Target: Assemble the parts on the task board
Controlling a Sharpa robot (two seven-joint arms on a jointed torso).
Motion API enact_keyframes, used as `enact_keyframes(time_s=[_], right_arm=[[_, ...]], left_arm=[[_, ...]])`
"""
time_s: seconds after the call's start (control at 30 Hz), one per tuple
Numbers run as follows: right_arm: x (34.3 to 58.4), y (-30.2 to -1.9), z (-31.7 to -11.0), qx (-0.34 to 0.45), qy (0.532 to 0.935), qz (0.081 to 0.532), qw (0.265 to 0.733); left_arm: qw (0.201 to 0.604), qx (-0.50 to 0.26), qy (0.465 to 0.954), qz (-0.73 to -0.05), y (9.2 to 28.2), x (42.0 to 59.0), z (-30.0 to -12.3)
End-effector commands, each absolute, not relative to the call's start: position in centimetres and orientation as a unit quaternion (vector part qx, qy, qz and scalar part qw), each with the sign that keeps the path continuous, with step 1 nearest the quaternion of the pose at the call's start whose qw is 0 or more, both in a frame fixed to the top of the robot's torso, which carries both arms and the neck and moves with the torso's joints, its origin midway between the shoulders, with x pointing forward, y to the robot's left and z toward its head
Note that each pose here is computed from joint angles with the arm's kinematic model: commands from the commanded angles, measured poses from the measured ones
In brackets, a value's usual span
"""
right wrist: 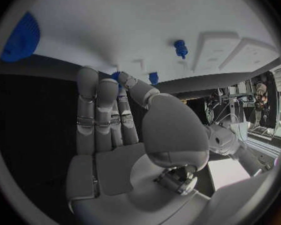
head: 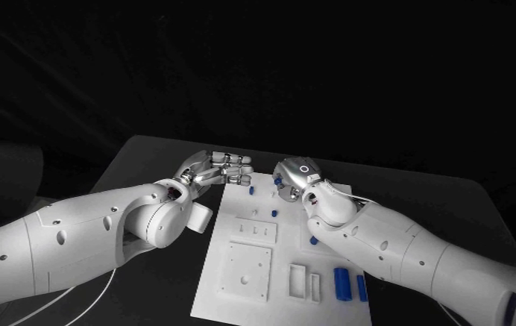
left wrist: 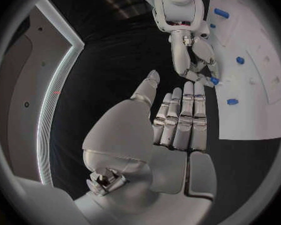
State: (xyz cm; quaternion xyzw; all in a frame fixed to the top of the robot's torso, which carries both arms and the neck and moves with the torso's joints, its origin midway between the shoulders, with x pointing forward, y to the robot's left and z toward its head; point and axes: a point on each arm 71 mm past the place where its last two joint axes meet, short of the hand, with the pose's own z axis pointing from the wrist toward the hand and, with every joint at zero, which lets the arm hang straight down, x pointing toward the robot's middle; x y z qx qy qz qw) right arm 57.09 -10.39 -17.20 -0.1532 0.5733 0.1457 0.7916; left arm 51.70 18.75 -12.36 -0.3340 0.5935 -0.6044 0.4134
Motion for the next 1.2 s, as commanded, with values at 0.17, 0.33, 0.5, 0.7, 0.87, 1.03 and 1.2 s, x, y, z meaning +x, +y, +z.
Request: enact_keyframes(time_s=[0.17, 0.33, 0.5, 0.7, 0.87, 1.03, 1.2], right_arm=[[57.0, -10.1, -17.23, -0.162, 0.575, 0.144, 0.789], [56.99, -9.95, -17.26, -0.163, 0.577, 0.145, 0.787], [57.04, -9.94, -17.35, -0.161, 0.581, 0.147, 0.784], [57.04, -9.85, -17.38, -0.16, 0.583, 0.15, 0.783], [57.11, -9.9, -17.43, -0.16, 0.583, 0.149, 0.782], [57.25, -10.07, -17.53, -0.156, 0.585, 0.149, 0.782], [57.38, -10.17, -17.65, -0.152, 0.588, 0.153, 0.78]], left_arm=[[0.416, -0.33, 0.592, -0.606, 18.54, 51.73, -12.12], [0.416, -0.33, 0.592, -0.607, 18.49, 51.75, -12.08], [0.417, -0.329, 0.592, -0.606, 18.51, 51.81, -12.0], [0.42, -0.329, 0.591, -0.605, 18.63, 51.97, -11.8], [0.421, -0.328, 0.59, -0.606, 18.59, 52.01, -11.7], [0.421, -0.327, 0.59, -0.606, 18.58, 52.05, -11.63], [0.421, -0.327, 0.591, -0.606, 18.53, 52.08, -11.62]])
